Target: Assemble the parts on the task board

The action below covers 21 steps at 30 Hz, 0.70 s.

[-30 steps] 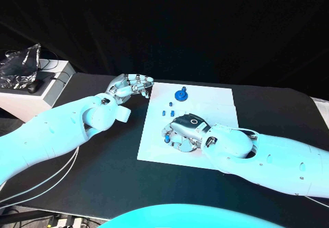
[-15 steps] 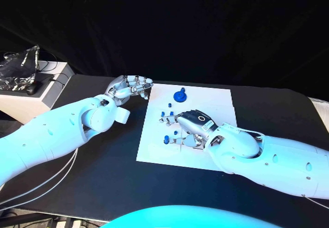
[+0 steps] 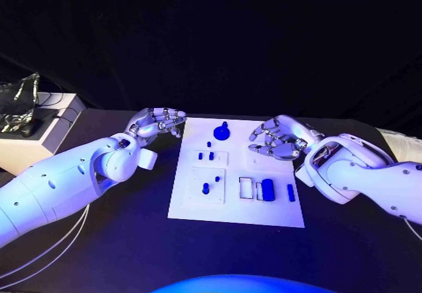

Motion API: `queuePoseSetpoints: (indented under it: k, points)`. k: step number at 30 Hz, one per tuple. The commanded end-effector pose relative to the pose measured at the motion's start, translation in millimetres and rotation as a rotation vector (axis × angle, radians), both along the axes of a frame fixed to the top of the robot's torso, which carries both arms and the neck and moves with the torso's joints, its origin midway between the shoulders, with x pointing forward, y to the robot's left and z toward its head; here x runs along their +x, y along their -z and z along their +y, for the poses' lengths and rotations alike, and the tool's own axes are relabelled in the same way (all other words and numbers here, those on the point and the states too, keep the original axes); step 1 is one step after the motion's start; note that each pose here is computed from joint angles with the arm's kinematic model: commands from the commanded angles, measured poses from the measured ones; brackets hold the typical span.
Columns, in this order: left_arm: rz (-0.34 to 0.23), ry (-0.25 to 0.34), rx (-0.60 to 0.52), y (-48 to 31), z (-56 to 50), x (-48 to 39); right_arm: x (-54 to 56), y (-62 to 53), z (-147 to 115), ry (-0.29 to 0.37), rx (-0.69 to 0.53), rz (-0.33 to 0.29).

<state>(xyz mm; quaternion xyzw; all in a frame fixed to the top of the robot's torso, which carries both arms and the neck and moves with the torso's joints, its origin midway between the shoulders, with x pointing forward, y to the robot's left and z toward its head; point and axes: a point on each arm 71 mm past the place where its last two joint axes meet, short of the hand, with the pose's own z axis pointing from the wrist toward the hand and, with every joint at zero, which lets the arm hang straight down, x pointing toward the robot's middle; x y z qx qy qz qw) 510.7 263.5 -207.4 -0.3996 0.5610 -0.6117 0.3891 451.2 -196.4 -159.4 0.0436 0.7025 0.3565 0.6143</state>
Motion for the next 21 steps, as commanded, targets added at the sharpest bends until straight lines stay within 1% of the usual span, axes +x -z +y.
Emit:
queuePoseSetpoints:
  k: [1, 2, 4, 7, 12, 16, 21]
  points:
    - [-0.004, 0.015, -0.013, 0.0, -2.7, -2.0, -0.6, 17.0, -15.5, 0.073, -0.037, 0.318]
    - [-0.002, 0.016, -0.013, 0.6, -3.0, -2.8, -1.0, 18.0, -23.1, 0.097, -0.059, 0.367]
    - [-0.001, 0.016, -0.013, 1.2, -3.0, -3.5, -1.5, 18.9, -29.3, 0.119, -0.080, 0.404]
    - [0.004, 0.019, -0.013, 3.5, -3.1, -6.0, -3.0, 20.0, -45.9, 0.192, -0.130, 0.481]
    - [0.017, 0.022, -0.009, 8.3, -3.5, -11.0, -11.0, 25.0, -65.6, 0.277, -0.254, 0.586]
    - [0.022, 0.026, -0.008, 10.5, -4.4, -13.2, -17.7, 32.7, -68.8, 0.303, -0.314, 0.638]
    - [0.025, 0.029, -0.009, 12.1, -5.5, -14.4, -21.7, 38.3, -62.0, 0.315, -0.325, 0.649]
